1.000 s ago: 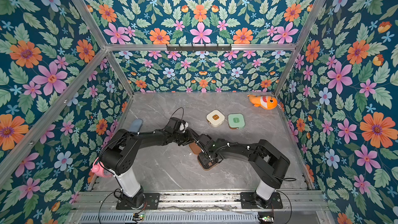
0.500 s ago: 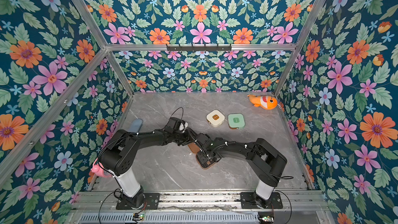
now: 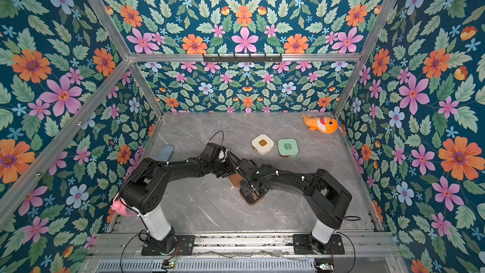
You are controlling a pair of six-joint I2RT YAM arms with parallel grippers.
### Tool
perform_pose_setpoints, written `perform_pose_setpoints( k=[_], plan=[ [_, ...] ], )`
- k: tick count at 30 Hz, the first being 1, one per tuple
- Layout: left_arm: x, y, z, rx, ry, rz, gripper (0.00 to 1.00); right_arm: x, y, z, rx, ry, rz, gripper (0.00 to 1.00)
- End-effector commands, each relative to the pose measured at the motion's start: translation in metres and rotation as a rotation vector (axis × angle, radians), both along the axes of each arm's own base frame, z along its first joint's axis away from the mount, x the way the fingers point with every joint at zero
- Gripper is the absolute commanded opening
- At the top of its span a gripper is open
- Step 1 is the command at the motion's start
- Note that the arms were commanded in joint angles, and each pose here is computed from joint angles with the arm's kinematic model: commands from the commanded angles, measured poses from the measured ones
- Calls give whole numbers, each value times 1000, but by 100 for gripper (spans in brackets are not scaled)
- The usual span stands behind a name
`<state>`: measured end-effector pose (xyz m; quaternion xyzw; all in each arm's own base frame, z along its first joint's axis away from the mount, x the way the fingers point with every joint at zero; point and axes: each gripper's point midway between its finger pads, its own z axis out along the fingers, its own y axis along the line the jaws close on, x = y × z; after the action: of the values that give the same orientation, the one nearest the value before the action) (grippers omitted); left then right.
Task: Organize nail clipper sets
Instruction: Place the nail clipper in the storage box.
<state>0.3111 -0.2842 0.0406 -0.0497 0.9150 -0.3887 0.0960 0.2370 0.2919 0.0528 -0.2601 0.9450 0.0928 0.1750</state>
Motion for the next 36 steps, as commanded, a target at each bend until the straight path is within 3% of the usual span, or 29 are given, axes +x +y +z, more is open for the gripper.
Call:
perform_pose_setpoints(
  k=[1,7,18,26,29,32,36],
  plan=[
    [0,-1,2,0,-13,-18,45,1,-1,5,3,-7,-14,38],
    [1,-2,6,-3,-19,-17,45,-7,5,0,33,36,3,17],
    [3,-4,15,-15,-32,-20,45,-17,-2,-29,17,90,-23,11],
    [13,-4,68,-34,-127,-7,47,-18,-4,-27,17,87,-32,9],
    [24,11,95,31,-196,31,52,-14,-2,-11,37,64,-35,13],
    [34,35,109,166,-255,76,53,-8,3,17,88,17,-41,28],
    [42,62,91,392,-239,74,54,-1,7,51,144,-42,-53,40]
  ],
)
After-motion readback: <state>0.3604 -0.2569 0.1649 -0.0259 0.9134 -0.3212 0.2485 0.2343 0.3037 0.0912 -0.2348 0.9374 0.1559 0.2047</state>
